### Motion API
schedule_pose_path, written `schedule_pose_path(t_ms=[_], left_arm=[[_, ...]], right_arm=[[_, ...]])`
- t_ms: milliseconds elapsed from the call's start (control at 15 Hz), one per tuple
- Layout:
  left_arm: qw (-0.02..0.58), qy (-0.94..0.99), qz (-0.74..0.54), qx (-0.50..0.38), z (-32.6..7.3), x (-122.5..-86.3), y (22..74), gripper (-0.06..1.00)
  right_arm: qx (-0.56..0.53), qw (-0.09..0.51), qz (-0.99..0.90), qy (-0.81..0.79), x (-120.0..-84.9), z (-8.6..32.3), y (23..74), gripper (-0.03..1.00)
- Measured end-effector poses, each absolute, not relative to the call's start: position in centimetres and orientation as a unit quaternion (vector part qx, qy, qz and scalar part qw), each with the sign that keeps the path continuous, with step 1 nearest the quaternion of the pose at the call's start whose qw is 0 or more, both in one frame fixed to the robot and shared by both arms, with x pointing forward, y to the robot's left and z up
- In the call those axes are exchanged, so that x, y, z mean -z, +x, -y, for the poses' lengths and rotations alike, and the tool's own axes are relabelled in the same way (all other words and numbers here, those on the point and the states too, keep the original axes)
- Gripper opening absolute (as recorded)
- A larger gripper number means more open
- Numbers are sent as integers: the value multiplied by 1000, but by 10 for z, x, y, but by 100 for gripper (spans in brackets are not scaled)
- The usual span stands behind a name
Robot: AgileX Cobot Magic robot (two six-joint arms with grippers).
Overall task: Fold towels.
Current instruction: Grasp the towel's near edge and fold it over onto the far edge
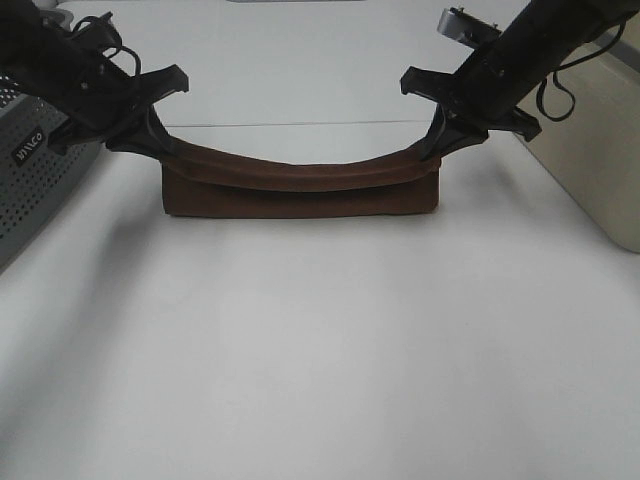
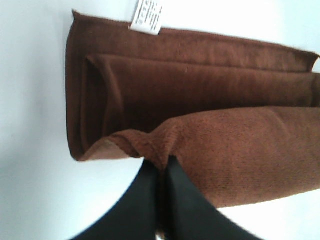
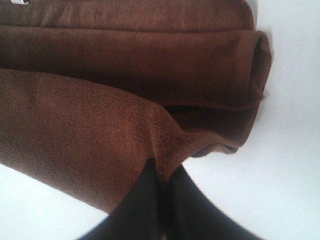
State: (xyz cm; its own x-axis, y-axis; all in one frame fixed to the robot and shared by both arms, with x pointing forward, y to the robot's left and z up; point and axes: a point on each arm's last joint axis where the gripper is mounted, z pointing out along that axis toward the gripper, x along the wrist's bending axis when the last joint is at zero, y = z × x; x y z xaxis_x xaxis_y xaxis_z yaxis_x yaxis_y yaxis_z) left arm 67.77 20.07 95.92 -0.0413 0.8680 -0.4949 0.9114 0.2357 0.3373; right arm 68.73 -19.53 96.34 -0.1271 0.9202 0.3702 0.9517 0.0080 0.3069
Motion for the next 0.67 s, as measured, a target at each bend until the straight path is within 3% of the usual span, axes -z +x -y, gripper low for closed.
schedule_pose_path(t_ms=[333, 667], left_arm=[[334, 595, -731, -9, -203, -935, 702, 0], [317, 585, -747, -16, -205, -896, 710, 1]], right_arm=[[254, 14, 703, -664, -939, 193, 716, 0], [245, 10, 696, -675, -902, 193, 725, 0]])
